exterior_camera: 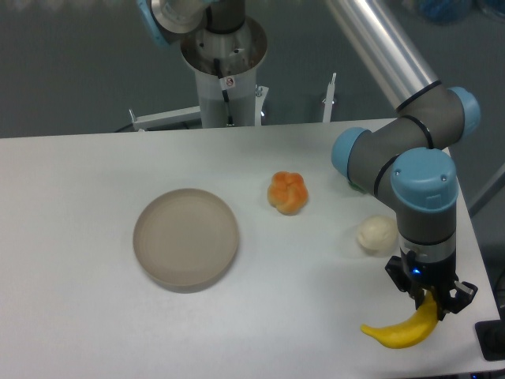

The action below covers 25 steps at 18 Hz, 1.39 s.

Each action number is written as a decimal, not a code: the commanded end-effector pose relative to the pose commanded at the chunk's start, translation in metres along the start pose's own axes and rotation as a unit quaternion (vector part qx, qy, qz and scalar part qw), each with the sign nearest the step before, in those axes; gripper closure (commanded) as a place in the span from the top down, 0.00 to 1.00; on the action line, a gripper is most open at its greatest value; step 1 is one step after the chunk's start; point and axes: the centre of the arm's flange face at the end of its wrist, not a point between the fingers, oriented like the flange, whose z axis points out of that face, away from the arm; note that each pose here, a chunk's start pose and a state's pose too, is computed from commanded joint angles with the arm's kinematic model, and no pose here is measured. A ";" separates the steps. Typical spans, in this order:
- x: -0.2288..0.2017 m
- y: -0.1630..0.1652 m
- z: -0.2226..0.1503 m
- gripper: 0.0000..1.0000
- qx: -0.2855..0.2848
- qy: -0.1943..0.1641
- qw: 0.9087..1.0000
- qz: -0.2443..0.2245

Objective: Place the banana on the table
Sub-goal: 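Carry the yellow banana in the gripper toward the clear round dish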

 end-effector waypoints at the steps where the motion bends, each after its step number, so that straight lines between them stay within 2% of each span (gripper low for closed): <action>1: 0.001 0.000 0.000 0.35 0.000 0.000 1.000 0.002; 6: 0.002 0.001 -0.006 0.36 0.002 0.000 1.000 0.000; 11: 0.011 0.004 -0.029 0.36 -0.001 0.001 1.000 -0.004; 14: 0.034 -0.008 -0.042 0.36 0.001 0.008 1.000 -0.018; 19: 0.079 -0.044 -0.047 0.36 0.003 0.026 0.995 -0.093; 22: 0.111 -0.078 -0.041 0.36 0.006 0.046 0.982 -0.181; 25: 0.137 -0.085 -0.014 0.36 -0.010 0.071 0.972 -0.226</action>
